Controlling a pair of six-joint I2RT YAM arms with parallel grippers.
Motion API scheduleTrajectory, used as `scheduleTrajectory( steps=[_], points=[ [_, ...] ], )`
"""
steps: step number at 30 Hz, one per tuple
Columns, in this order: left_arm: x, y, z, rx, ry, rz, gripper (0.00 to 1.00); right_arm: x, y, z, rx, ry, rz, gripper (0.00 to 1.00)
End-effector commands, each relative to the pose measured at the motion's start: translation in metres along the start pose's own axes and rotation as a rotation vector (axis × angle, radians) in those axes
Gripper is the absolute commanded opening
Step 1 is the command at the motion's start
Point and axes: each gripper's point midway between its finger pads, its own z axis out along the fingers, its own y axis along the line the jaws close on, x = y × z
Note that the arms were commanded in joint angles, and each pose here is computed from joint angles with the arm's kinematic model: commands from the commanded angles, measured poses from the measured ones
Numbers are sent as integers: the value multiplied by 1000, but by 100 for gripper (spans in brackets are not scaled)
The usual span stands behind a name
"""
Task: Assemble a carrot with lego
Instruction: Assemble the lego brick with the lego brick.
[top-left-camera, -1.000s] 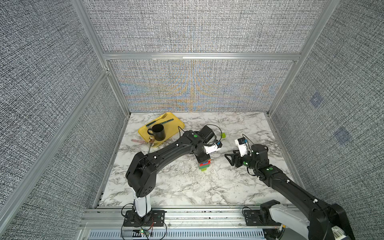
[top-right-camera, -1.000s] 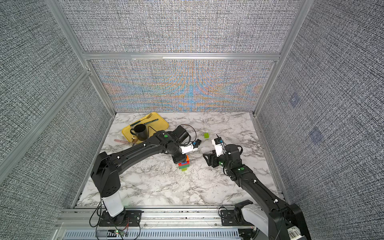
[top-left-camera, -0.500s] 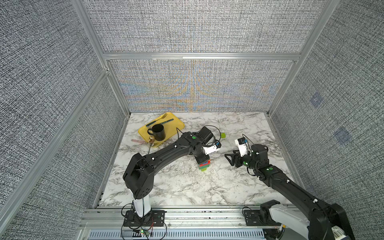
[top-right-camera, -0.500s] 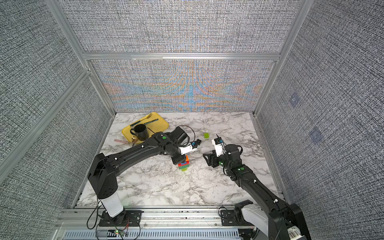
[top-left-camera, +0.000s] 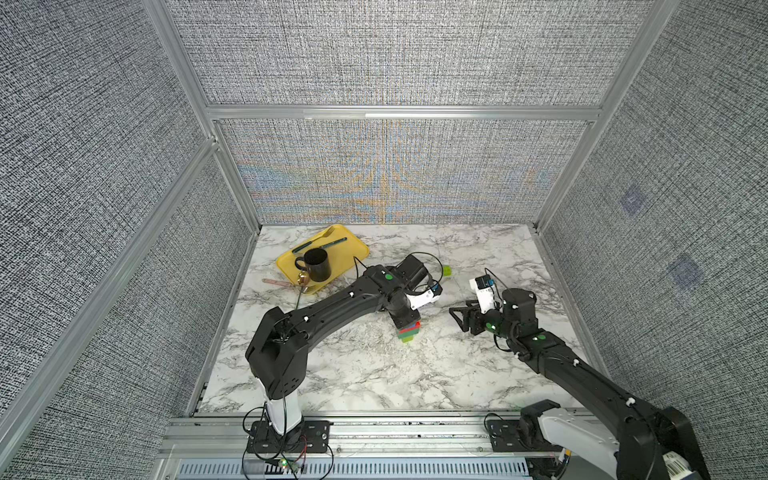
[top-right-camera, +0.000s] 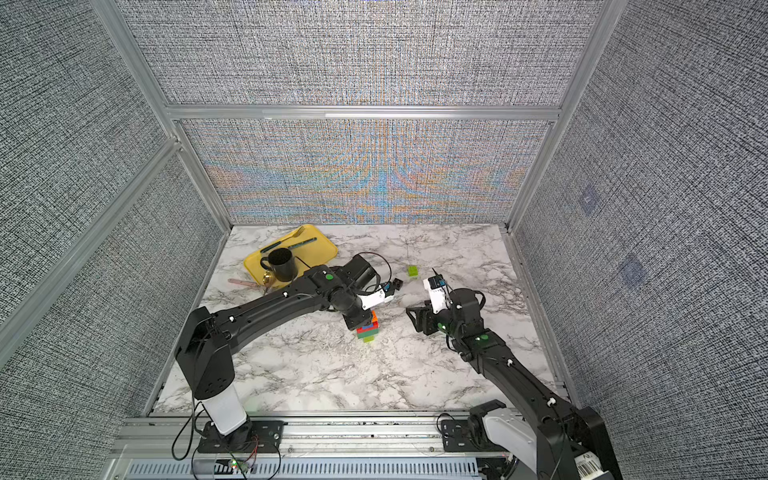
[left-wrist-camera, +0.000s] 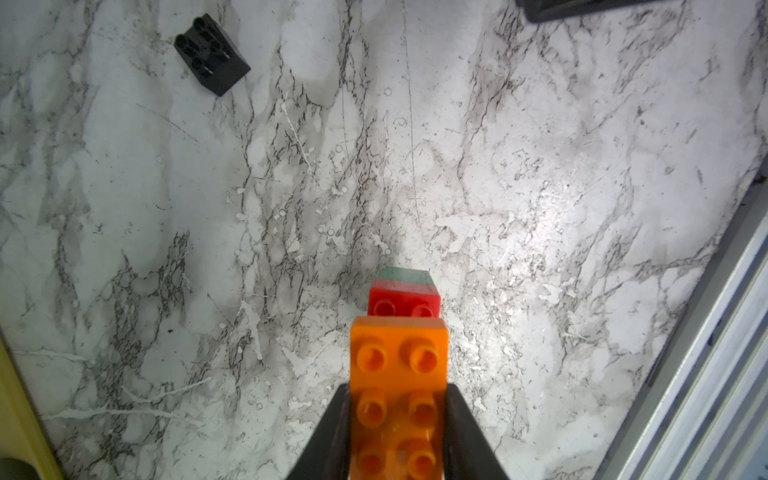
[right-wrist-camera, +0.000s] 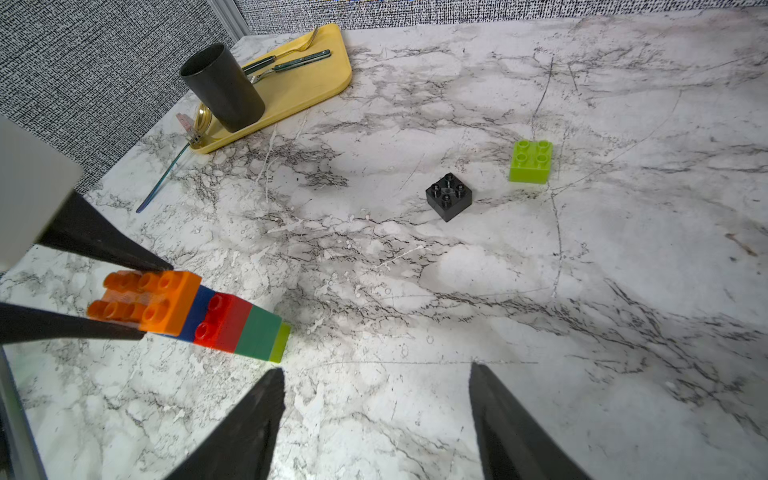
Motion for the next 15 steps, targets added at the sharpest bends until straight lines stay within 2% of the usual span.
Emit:
scheduleTrajectory(
  steps=[1, 6, 15],
  points=[
    [36, -8, 6, 15, 151, -39, 15, -3, -1, 0, 6, -8, -5, 72],
    [37, -10, 8, 11, 161, -26, 15, -5, 0, 1, 1, -11, -5, 72],
    [37, -12, 10, 37, 158, 85, 15, -8, 1, 1, -3, -12, -7, 72]
  ],
)
